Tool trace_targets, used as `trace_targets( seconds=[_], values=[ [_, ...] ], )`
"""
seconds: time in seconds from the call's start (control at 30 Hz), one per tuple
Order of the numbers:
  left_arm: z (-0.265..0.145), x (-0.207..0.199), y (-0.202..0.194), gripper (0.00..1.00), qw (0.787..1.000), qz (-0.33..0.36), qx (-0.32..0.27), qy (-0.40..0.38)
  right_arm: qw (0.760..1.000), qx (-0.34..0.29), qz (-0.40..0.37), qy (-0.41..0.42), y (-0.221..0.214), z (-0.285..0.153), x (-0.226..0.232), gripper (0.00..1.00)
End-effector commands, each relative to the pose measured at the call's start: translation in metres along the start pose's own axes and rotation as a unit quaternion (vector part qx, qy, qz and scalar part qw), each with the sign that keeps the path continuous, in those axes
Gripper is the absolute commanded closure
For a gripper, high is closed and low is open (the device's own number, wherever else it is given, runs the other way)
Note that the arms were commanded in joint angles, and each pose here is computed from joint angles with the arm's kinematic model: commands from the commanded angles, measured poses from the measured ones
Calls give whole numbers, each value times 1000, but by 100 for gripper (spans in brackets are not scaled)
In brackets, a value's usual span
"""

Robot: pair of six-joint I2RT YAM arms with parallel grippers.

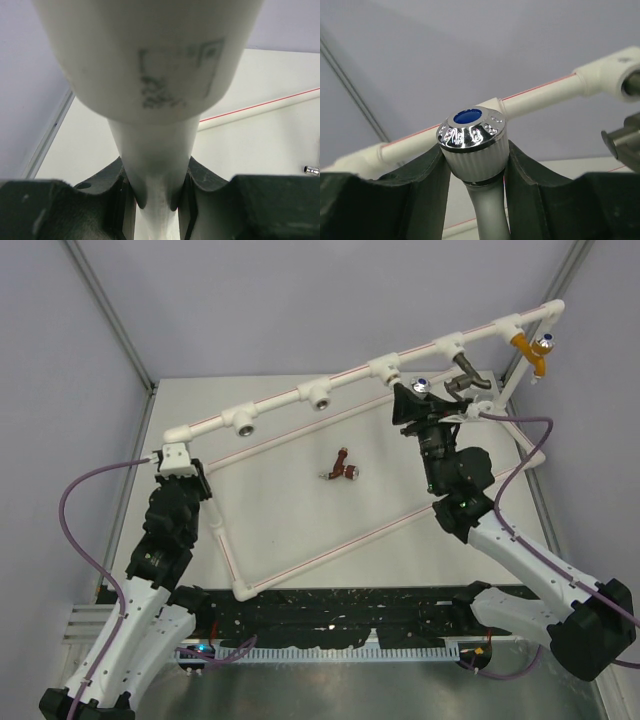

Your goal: Install the water faucets

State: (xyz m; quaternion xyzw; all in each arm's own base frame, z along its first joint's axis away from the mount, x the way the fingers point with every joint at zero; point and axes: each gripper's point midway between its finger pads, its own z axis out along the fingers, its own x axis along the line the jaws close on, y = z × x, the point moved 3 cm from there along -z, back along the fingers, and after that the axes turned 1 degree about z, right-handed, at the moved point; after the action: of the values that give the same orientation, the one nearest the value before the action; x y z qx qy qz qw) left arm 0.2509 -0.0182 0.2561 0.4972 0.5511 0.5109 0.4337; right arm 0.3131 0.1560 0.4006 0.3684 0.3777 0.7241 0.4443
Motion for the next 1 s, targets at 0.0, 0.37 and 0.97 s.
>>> trace_targets(
  seconds=[0.0, 0.37, 0.97],
  values=[
    [-3, -4, -2, 100, 999, 45, 17, -20, 908, -117, 384, -122, 57, -1, -18, 89],
    [-3, -3, -1, 100, 999, 45, 15, -19, 903, -175, 354, -167, 79, -15, -42, 33],
    [-2, -5, -3, 100, 998, 47, 19, -23, 834, -71, -547, 26, 98, -71, -41, 5]
  ],
)
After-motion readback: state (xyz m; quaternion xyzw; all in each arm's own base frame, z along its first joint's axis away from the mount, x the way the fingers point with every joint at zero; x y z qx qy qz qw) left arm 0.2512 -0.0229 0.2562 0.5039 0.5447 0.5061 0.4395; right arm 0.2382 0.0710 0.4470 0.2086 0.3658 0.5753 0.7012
